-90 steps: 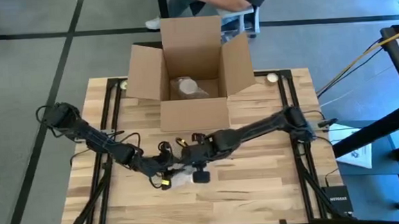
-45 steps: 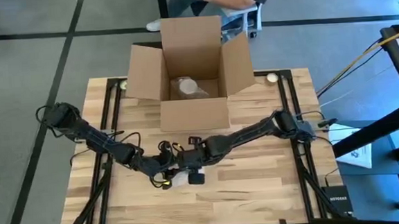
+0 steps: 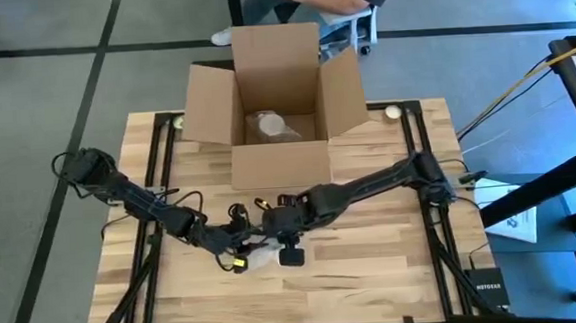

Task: Wrap mug
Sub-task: Wrap the yellow mug with the bubble wrap

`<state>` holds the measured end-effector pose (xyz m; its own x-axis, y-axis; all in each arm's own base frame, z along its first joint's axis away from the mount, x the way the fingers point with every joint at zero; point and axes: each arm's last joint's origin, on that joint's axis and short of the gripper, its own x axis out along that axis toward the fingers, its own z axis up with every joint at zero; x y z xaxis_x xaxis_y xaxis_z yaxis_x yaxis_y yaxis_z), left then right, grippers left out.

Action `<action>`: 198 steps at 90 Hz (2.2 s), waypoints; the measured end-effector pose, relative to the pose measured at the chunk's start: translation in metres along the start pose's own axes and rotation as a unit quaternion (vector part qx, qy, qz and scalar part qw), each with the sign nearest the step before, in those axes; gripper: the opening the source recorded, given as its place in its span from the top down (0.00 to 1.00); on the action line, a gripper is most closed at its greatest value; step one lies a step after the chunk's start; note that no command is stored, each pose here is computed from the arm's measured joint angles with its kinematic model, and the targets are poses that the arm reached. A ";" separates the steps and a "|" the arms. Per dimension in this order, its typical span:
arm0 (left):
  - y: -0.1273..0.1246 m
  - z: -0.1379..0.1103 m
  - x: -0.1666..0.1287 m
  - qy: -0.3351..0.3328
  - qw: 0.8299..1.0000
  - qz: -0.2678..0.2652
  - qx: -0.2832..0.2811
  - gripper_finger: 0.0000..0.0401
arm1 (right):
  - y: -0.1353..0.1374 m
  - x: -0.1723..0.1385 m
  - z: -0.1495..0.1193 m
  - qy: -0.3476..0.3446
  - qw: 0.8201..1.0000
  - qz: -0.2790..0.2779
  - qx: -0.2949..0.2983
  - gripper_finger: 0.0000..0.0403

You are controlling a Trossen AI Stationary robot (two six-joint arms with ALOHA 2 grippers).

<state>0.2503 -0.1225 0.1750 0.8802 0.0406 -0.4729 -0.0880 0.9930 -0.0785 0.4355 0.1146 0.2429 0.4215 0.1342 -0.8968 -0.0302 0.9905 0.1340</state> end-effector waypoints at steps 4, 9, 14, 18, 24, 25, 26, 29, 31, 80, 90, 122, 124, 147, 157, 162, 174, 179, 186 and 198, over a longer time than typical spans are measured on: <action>0.000 0.000 0.000 0.000 1.000 0.000 -0.002 0.69 | -0.001 0.011 -0.003 0.016 1.000 -0.004 0.000 1.00; 0.000 0.000 0.000 -0.001 1.000 -0.002 -0.003 0.69 | -0.002 0.022 -0.003 0.021 1.000 -0.008 0.001 1.00; 0.000 0.000 0.000 -0.001 1.000 -0.002 -0.002 0.69 | -0.002 0.029 -0.004 0.027 1.000 -0.009 0.001 1.00; 0.000 0.000 0.000 0.000 1.000 -0.002 -0.002 0.69 | -0.003 0.035 -0.004 0.029 1.000 -0.010 0.001 1.00; 0.000 0.000 0.000 -0.001 1.000 -0.002 -0.003 0.69 | -0.003 0.044 -0.004 0.030 0.999 -0.015 -0.002 1.00; 0.000 0.000 0.000 -0.001 1.000 -0.002 -0.003 0.69 | -0.004 0.045 -0.004 0.028 0.999 -0.017 -0.003 1.00; 0.000 0.000 0.000 -0.001 1.000 -0.002 -0.003 0.69 | -0.004 0.046 -0.004 0.027 0.999 -0.019 -0.004 1.00; 0.000 0.000 0.000 0.000 1.000 -0.002 -0.002 0.69 | -0.004 0.049 -0.003 0.025 0.999 -0.024 -0.006 1.00; 0.000 0.000 0.000 -0.001 1.000 -0.002 0.000 0.69 | -0.004 0.050 -0.003 0.023 0.999 -0.027 -0.007 1.00; 0.000 0.000 0.000 0.000 1.000 0.000 0.001 0.69 | 0.000 -0.013 0.010 -0.065 0.997 -0.027 -0.010 1.00; 0.000 0.000 0.000 0.000 1.000 0.000 0.001 0.69 | 0.000 0.000 0.012 -0.069 0.997 -0.027 -0.014 1.00; 0.000 0.000 0.000 0.000 1.000 -0.001 -0.002 0.69 | -0.004 0.065 0.000 -0.002 0.999 -0.038 -0.015 1.00; 0.000 0.000 0.000 0.000 1.000 -0.001 -0.003 0.69 | -0.005 0.067 0.000 0.000 0.999 -0.039 -0.015 1.00; 0.000 0.000 0.000 -0.001 1.000 -0.002 -0.002 0.69 | -0.004 0.053 0.001 -0.007 0.999 -0.037 -0.015 1.00; 0.000 0.000 0.000 0.000 1.000 0.000 0.001 0.69 | -0.003 0.032 0.002 -0.010 0.999 -0.035 -0.013 1.00; 0.000 0.000 0.000 0.000 1.000 0.001 0.000 0.69 | -0.002 0.019 0.003 -0.019 0.999 -0.033 -0.012 1.00; 0.000 0.000 0.000 0.000 1.000 0.000 0.000 0.69 | 0.000 -0.001 0.006 -0.038 0.999 -0.021 -0.011 1.00; 0.000 0.000 0.000 0.000 1.000 0.000 0.000 0.69 | 0.002 -0.001 0.006 -0.039 0.999 -0.012 -0.012 1.00; 0.000 0.000 0.000 0.000 1.000 0.000 0.000 0.69 | 0.005 0.000 0.007 -0.046 0.999 -0.002 -0.017 1.00; 0.000 0.000 0.000 0.000 1.000 0.000 -0.001 0.69 | 0.009 0.002 0.010 -0.062 0.998 0.008 -0.024 1.00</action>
<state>0.2504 -0.1223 0.1751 0.8804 0.0411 -0.4724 -0.0889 0.9929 -0.0794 0.4451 0.1238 0.2463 0.5294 0.1482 -0.8353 -0.0797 0.9890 0.1250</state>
